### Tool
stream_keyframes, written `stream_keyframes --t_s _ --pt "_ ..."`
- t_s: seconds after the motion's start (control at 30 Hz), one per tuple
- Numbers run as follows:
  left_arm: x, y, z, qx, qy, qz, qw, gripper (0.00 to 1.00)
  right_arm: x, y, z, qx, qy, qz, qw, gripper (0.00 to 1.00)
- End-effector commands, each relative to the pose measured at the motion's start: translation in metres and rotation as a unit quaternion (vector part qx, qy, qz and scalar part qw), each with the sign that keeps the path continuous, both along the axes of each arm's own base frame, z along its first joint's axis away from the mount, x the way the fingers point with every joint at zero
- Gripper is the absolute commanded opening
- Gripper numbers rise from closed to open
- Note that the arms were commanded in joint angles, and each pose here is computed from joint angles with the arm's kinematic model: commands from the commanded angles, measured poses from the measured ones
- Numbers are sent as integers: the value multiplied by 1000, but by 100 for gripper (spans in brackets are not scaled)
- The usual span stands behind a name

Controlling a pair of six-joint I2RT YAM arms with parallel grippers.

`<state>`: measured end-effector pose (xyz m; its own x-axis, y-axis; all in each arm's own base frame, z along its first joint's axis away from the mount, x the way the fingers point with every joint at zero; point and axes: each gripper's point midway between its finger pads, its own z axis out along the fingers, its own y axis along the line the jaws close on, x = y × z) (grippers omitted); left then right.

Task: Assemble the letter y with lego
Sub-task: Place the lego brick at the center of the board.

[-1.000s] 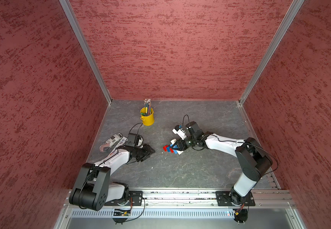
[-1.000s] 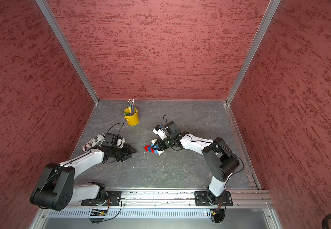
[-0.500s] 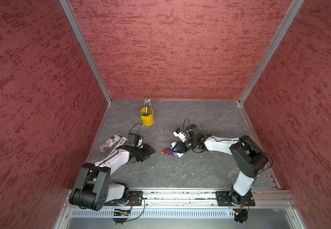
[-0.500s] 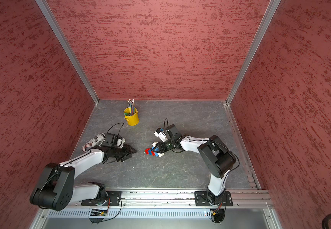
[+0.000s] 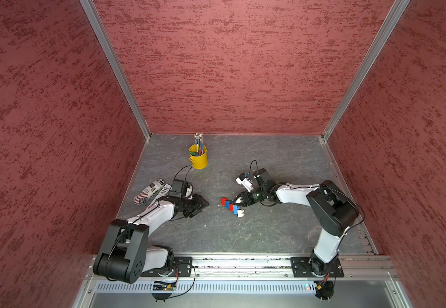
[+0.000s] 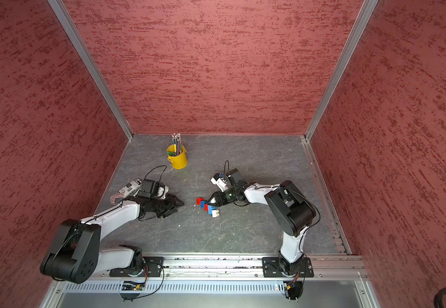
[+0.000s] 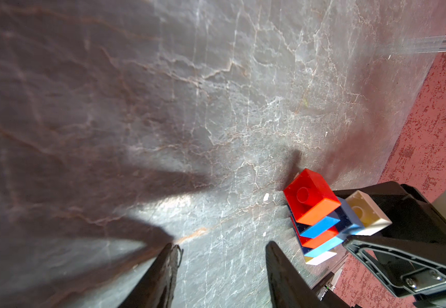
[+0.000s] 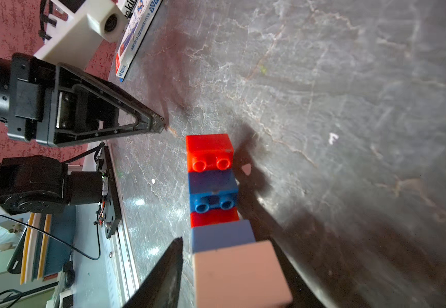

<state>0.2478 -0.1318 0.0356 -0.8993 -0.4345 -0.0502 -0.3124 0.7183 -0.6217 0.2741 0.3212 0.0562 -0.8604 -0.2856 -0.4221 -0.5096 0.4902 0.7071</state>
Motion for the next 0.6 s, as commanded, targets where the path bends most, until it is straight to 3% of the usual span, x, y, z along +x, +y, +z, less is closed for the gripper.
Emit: stream_keyframes --t_s 0.0,0.33,0.57 --pt "-3 3 -4 7 2 0 1000 55 9 -4 -1 0 -15 -9 1000 53" --pt "1 0 -2 0 -1 -5 1000 55 36 -26 5 -28 -41 -63 997 61" --pt "5 -6 4 -5 -8 -24 1000 55 35 -44 17 -45 -51 -111 991 61"
